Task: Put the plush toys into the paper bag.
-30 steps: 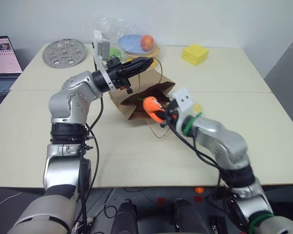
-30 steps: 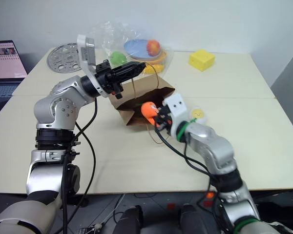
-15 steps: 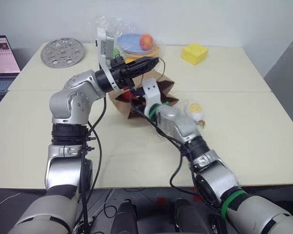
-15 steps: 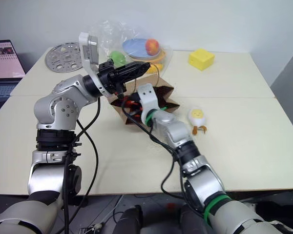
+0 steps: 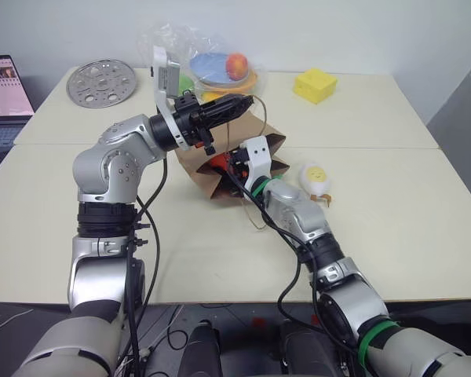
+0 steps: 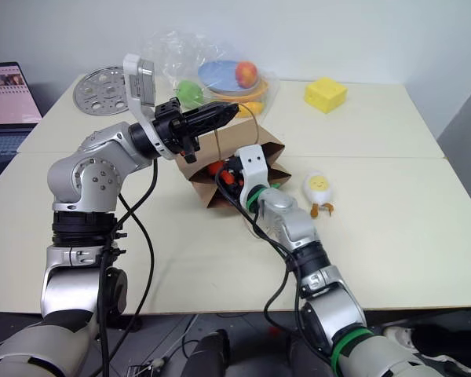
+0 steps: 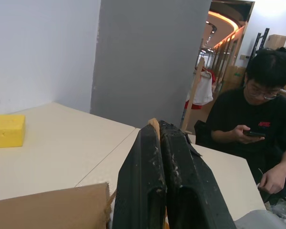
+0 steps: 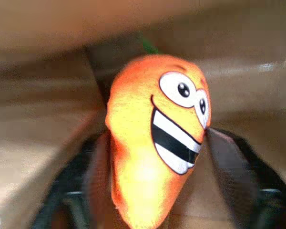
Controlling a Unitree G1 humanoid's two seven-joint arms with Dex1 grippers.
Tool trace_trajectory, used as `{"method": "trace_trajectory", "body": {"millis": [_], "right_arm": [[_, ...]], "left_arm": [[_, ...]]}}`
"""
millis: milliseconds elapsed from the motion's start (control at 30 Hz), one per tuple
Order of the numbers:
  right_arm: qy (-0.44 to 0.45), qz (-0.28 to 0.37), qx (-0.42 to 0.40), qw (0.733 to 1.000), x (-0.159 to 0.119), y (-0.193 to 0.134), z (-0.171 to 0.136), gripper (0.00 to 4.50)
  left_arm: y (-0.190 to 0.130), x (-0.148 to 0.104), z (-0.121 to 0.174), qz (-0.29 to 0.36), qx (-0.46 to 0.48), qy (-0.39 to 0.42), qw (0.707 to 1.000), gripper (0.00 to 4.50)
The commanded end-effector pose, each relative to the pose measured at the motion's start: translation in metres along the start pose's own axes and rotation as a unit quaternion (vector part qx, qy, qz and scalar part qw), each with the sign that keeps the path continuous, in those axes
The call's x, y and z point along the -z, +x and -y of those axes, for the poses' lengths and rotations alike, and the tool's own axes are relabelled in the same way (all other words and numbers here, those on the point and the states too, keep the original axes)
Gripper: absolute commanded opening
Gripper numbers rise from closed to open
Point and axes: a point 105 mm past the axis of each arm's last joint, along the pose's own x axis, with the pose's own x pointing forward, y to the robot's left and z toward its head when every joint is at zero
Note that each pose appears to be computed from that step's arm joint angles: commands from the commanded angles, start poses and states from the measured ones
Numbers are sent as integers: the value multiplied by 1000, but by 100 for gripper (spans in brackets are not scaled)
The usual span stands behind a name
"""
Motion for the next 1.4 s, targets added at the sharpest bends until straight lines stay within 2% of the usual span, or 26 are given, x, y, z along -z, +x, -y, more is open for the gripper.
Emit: {"method": "trace_trajectory", "body": {"millis": [33,100,167,233,300,400,500,567,700,1033,1167,1400], "right_arm": [[-38,42,-21,998,-31,-33,-4,446],[-51,41,-20,998,-33,-57,-1,446],[-53,39,-25,997,-34,-80,-3,446],[-52,35,-19,998,-34,-95,-1,446],[-62,30,4,998,-35,-107,7,446],[-78,19,70,994,-34,-128,29,446],[-106,-9,186,977,-19,-147,72,446],[-121,-34,222,967,-7,-149,89,446],[-92,-51,244,964,9,-140,102,446],[-81,-61,273,957,31,-127,112,446],[-79,-54,280,955,30,-132,115,358],[-91,-38,283,954,22,-146,120,99]], "left_arm": [[0,-14,3,13,9,24,1000,0],[0,-14,1,14,5,26,1000,0],[-8,-28,-19,53,-70,30,996,0],[-14,-33,-14,80,-64,8,995,0],[-15,-20,-5,42,-46,22,998,0],[-18,-8,0,5,-30,26,999,0],[-16,-16,-2,15,-27,29,999,0],[-14,-14,-2,13,-22,28,999,0],[-11,-12,-1,9,-12,25,1000,0],[-8,-14,-1,7,-2,26,1000,0],[-8,-13,0,6,-2,26,1000,0],[-9,-12,1,8,-4,26,1000,0]]}}
